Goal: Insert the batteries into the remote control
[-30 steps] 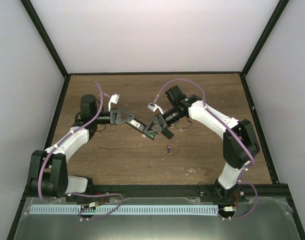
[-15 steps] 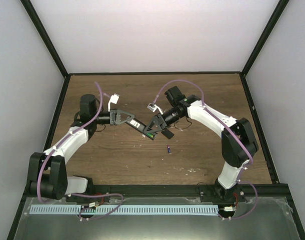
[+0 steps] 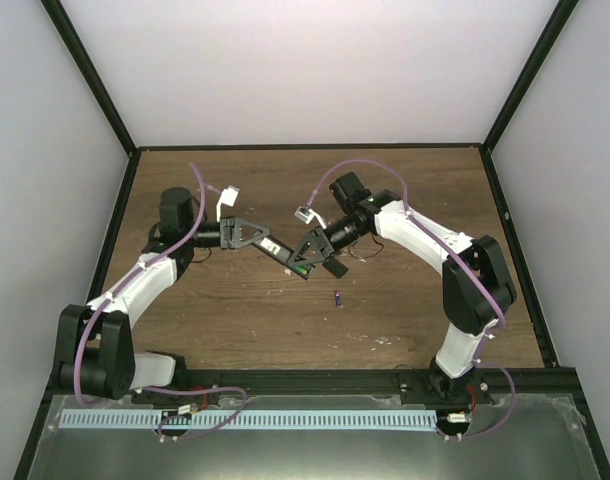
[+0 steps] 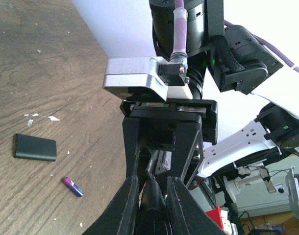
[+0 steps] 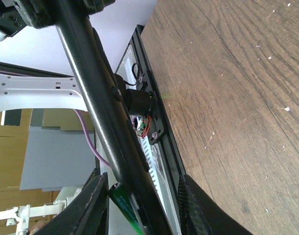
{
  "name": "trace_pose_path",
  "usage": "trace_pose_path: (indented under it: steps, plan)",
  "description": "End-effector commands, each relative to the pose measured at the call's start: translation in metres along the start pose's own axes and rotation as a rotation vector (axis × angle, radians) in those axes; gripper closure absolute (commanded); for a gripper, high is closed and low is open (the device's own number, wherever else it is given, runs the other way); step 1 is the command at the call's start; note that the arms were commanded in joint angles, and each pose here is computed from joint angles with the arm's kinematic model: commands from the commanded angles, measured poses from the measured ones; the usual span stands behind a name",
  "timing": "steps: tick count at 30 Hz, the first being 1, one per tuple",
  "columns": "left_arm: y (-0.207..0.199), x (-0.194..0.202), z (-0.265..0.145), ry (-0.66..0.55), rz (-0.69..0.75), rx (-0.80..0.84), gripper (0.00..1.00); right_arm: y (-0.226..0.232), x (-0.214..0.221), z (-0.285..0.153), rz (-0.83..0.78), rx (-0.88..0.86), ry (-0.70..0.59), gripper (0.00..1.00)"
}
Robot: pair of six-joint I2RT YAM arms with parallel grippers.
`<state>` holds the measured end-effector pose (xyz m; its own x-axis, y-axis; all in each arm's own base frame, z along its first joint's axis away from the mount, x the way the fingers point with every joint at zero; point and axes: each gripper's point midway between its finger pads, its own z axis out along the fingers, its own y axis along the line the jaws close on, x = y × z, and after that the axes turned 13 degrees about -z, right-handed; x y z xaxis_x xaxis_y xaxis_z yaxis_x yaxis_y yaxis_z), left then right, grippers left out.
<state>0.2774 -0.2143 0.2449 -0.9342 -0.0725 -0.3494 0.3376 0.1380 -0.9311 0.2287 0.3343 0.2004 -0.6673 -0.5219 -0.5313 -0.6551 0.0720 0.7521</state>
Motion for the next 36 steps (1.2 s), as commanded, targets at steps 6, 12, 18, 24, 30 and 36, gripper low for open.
trace_pose_path:
  steps: [6,12,18,24,30,36]
  plan:
    - [-0.017,-0.006,0.0,-0.009,0.061,0.042,1.0,0.002,0.006,0.002,-0.02,-0.025,0.003,0.72]
    - [-0.02,-0.008,0.0,-0.007,0.07,0.054,1.0,0.002,0.012,0.003,-0.031,-0.024,0.012,0.75]
    - [-0.023,-0.008,0.0,-0.001,0.074,0.061,1.0,0.002,0.013,0.002,-0.058,-0.015,0.012,0.82]
    - [-0.023,-0.007,0.0,0.005,0.072,0.064,1.0,0.002,0.012,0.0,-0.082,0.0,0.009,0.84]
    - [-0.02,-0.008,0.0,0.003,0.068,0.058,1.0,0.0,0.01,-0.006,-0.14,0.081,0.007,0.63]
    - [-0.006,-0.017,-0.011,-0.061,0.037,0.002,1.0,-0.01,0.006,-0.029,-0.236,0.328,-0.015,0.49]
